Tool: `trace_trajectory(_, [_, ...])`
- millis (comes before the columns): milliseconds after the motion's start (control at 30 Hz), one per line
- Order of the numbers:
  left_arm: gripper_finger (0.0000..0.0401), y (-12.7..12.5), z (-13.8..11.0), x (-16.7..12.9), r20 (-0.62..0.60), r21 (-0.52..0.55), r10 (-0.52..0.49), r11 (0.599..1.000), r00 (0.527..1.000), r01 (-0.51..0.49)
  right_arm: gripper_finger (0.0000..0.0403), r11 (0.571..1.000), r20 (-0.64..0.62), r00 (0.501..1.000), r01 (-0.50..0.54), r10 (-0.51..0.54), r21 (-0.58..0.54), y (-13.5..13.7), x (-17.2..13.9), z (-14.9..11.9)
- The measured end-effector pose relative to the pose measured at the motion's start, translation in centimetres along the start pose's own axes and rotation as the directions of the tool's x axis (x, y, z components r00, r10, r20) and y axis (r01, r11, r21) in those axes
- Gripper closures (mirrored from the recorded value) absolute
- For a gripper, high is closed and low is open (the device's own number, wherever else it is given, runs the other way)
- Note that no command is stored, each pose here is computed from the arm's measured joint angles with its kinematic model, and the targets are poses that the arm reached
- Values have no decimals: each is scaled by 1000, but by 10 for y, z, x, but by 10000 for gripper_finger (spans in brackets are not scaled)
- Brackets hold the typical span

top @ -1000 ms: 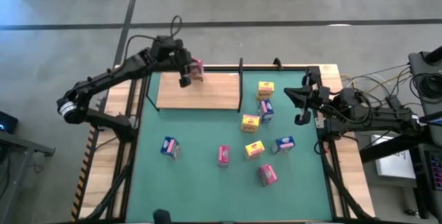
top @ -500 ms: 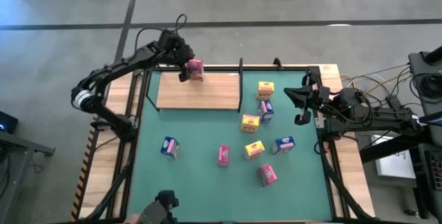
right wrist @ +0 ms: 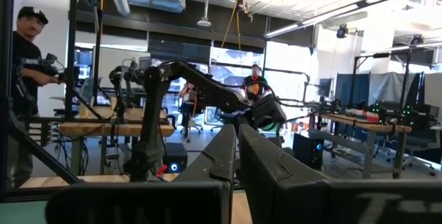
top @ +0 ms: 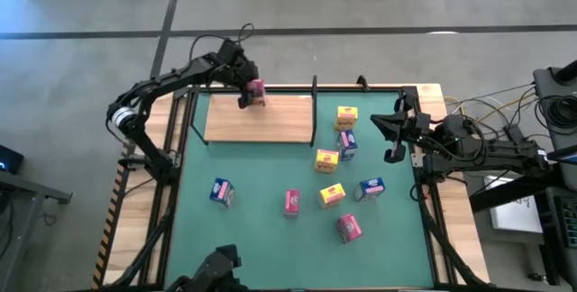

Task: Stack cereal on shelf
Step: Put the top pink cereal box on the shelf, then put the middle yellow cereal box on the shelf

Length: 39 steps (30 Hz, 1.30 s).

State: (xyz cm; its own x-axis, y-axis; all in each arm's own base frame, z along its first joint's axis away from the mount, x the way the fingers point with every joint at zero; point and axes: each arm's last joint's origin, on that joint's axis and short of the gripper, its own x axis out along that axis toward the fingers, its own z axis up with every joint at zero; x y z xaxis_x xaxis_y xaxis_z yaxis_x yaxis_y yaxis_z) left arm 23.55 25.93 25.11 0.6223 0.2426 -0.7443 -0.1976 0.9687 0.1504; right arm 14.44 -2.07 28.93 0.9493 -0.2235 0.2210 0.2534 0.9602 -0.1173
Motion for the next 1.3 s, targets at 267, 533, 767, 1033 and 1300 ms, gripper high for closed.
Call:
trace_trajectory(267, [136,-4,5,2,27,-39,-37,998,999,38,390,1000,0,1000,0,0,-3,0,0,0])
trace_trajectory(533, [141,-5,6,2,27,14,-37,999,999,37,390,1000,0,1000,0,0,-2,0,0,0])
trace_trajectory(767, [141,-1,17,-7,40,39,-27,999,999,25,390,1000,0,1000,0,0,-3,0,0,0])
trace_trajectory(1033, [141,-6,48,-30,90,4,-64,998,994,64,390,1000,0,1000,0,0,-4,0,0,0])
trace_trajectory(1300, [141,-63,66,-52,210,91,-211,976,955,196,390,1000,-3,1000,-4,4,-4,0,0,0])
